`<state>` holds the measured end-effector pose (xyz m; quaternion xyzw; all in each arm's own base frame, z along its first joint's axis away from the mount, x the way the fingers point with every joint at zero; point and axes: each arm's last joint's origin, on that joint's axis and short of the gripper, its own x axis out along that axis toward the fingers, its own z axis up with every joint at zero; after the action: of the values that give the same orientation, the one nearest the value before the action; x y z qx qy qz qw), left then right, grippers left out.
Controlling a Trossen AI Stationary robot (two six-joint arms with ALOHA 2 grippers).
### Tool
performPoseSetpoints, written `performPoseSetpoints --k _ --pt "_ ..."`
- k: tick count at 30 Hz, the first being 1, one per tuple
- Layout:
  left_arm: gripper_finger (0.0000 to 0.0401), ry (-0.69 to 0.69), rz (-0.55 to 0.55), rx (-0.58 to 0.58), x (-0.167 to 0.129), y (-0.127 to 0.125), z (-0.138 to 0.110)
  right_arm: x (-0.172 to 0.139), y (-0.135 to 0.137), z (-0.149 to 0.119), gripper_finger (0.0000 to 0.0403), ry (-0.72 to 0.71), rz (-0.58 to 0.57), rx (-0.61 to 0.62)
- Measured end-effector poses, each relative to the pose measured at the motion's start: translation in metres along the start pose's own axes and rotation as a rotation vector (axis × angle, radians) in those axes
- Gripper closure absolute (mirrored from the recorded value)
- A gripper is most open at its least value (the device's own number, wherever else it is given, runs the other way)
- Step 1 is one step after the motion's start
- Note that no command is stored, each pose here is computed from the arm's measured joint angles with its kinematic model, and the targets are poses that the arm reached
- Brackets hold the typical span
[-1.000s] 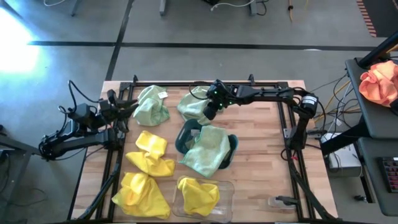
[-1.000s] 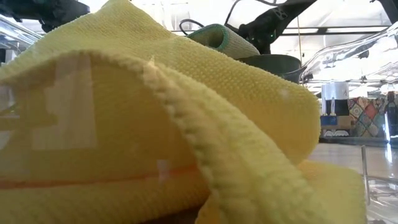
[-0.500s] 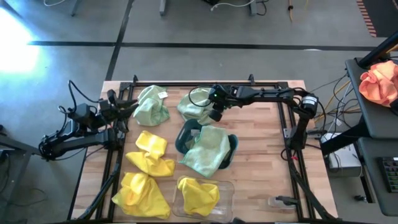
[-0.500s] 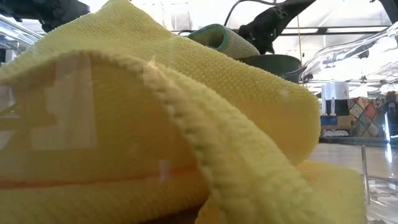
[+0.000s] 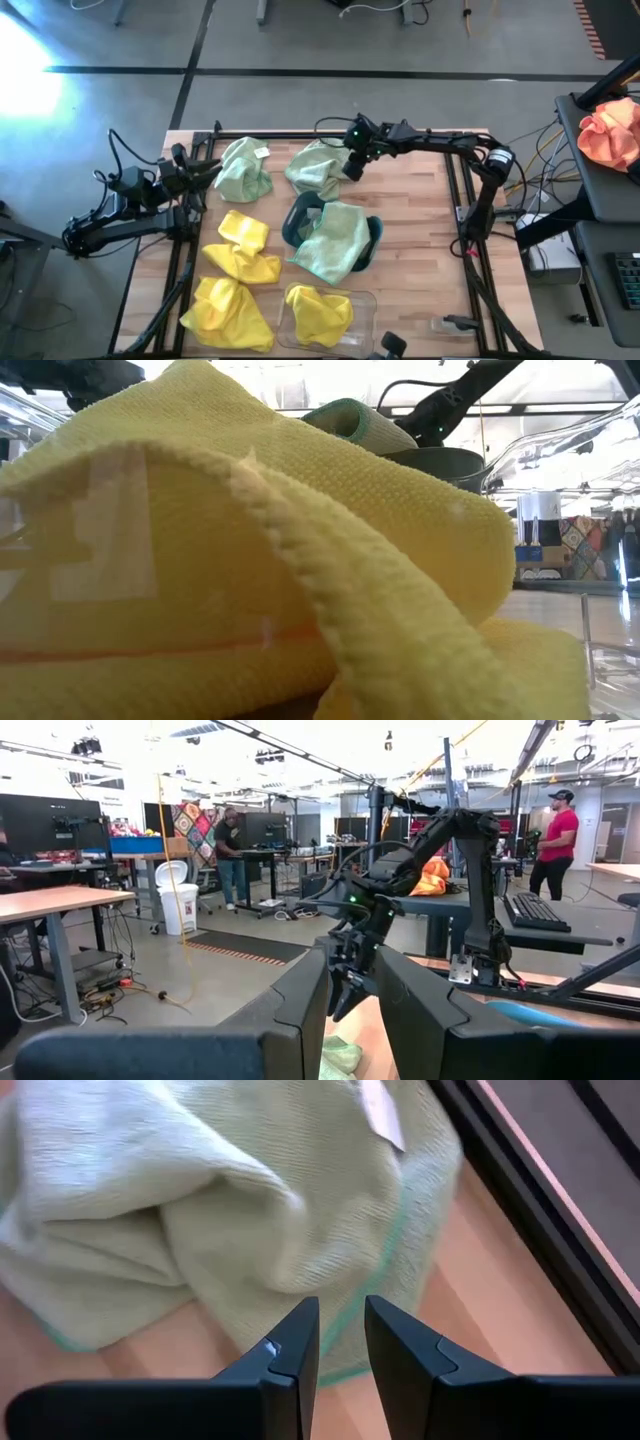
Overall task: Sort microfiber towel by color & place in baskets
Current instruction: Put the right green microfiber cloth into the blue bin
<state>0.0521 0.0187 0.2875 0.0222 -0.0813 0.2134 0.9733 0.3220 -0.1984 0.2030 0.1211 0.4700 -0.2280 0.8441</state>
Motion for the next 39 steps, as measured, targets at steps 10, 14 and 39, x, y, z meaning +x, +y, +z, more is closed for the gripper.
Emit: performPoseSetpoints --k 10,14,39 --pt "0.0327 0.003 0.037 0.002 0.0 0.001 0.0 0.001 0.003 -0.001 0.0282 0.008 0.058 0.011" --pt "0.0327 0.003 0.037 0.004 0.0 0.001 0.0 0.001 0.003 -0.001 0.0262 0.009 0.065 0.048" --pt "0.0327 0.005 0.035 -0.003 0.0 0.001 0.0 0.036 0.026 0.003 0.0243 -0.008 0.198 0.086"
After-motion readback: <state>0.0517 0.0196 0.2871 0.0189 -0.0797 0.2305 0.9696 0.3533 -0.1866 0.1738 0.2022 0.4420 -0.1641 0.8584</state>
